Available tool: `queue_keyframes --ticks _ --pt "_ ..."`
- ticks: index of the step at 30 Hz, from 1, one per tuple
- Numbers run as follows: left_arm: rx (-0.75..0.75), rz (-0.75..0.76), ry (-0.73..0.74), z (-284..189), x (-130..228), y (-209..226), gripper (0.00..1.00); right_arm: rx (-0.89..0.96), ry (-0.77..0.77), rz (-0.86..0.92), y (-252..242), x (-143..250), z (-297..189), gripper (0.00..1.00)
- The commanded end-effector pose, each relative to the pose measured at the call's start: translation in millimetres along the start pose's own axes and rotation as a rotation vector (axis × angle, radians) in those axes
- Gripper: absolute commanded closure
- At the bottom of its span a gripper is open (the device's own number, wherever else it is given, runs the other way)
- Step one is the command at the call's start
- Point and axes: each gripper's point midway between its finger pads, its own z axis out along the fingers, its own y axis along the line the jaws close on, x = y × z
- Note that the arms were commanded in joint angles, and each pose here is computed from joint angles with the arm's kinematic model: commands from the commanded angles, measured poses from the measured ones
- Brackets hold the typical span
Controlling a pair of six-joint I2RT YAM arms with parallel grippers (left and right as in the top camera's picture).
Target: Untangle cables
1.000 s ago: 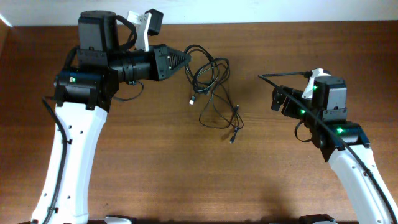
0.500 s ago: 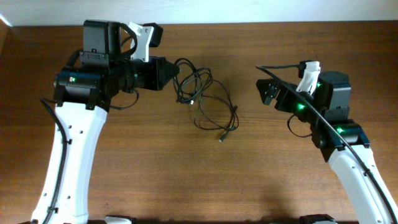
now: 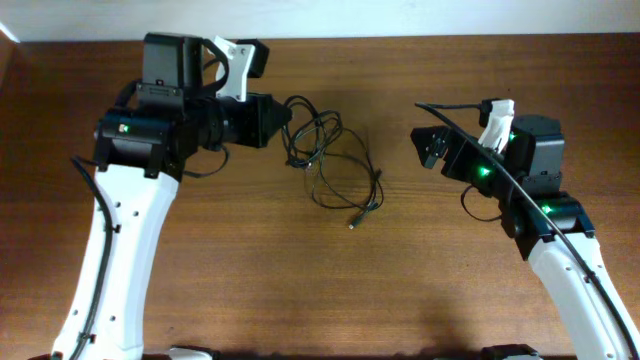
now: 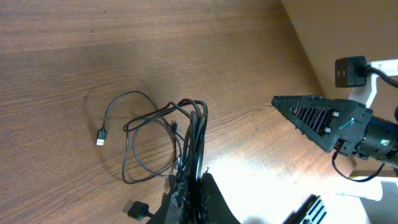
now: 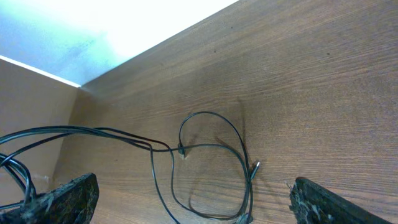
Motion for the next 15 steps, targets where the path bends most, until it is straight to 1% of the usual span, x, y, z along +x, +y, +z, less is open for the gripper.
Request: queue_keyframes --ticks 1,4,7,10,12,15 --pt "-0.049 0.036 0.010 6.3 0.0 0.8 0.98 -0.014 -0.001 0.004 4.2 -2.5 -1.3 0.01" --pt "-0.041 0.039 0.025 12.4 2.3 -1.3 0.97 -0.015 -0.004 0.002 4.7 -3.3 -1.3 0.01" --pt "-0.081 0.031 0.034 18.9 2.0 9.6 0.97 -0.018 -0.008 0.000 5.4 -4.5 -1.4 0.01" --pt "-0.082 0.008 0.045 26.2 2.4 14.1 0.98 -0.018 -0.006 0.001 5.3 -4.0 -1.4 0.01" --pt "-0.085 -0.026 0.061 32.4 4.4 18.2 1.00 -0.025 0.001 0.002 6.3 -2.5 -1.4 0.01" --pt "-0.088 -0.097 0.065 35.3 5.3 19.9 1.00 -0.061 0.022 0.002 12.5 1.1 -1.7 0.01"
